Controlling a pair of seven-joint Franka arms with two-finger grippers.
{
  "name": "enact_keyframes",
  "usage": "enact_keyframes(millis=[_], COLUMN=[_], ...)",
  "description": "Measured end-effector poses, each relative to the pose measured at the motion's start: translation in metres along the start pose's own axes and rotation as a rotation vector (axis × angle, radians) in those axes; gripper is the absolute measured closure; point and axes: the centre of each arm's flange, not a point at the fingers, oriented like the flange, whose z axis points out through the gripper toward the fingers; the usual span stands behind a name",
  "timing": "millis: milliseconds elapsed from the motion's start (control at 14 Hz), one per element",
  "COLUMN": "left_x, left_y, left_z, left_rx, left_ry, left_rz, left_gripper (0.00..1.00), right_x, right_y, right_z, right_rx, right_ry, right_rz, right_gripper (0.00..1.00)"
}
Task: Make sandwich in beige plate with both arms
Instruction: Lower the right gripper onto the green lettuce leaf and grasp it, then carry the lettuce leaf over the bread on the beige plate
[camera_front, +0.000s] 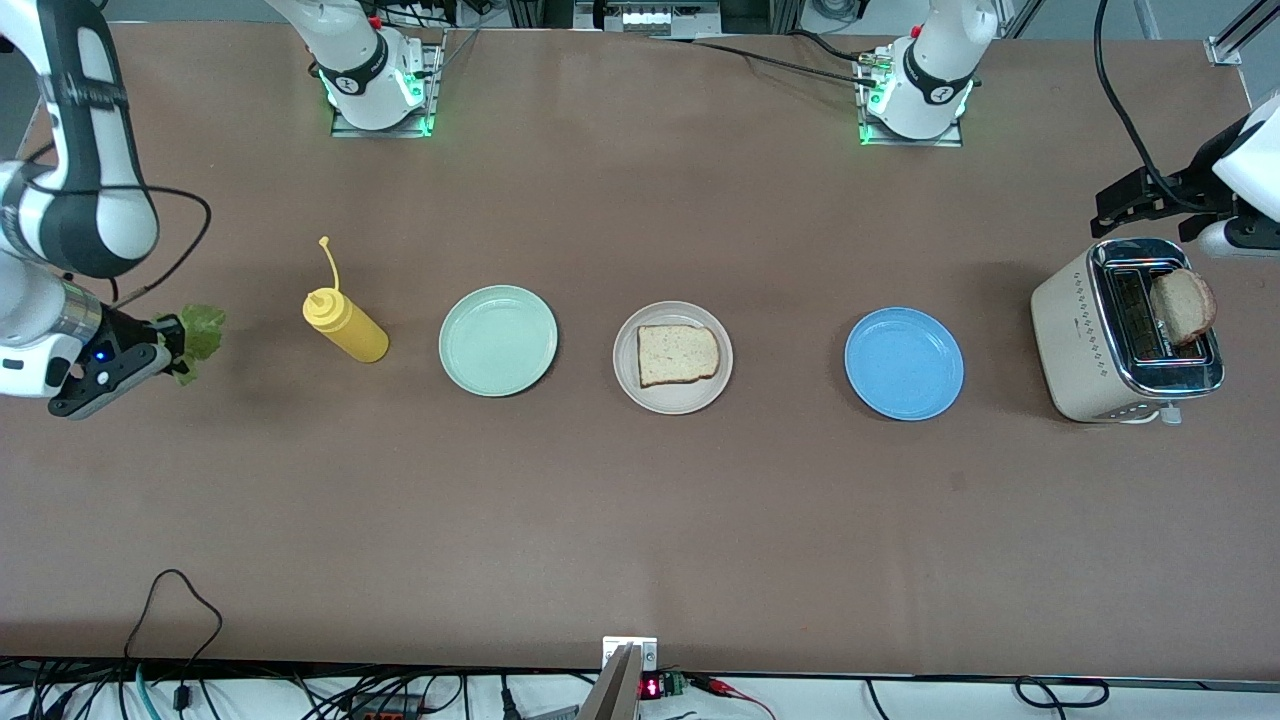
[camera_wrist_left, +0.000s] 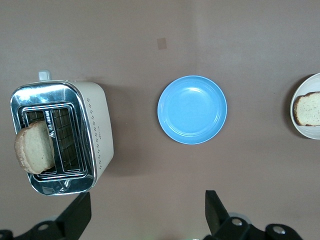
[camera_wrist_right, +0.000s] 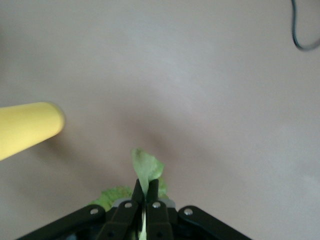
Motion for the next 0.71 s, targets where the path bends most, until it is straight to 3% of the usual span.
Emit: enact_keyframes(millis=[356,713], left_x=[0.000,0.002], left_y=[0.000,-0.001], left_z=[0.001,0.003], left_rx=[0.000,0.000], left_ry=[-0.001,-0.006], left_rz=[-0.001,-0.001], left_gripper=[0.00,0.00], right_x=[0.084,0.171], right_y=[-0.067,-0.181], right_z=[-0.084,-0.110], right_rx=[0.067,0.125], right_ry=[0.073,0.160], right_rz=[-0.151,-0.345], right_gripper=[0.96,0.96])
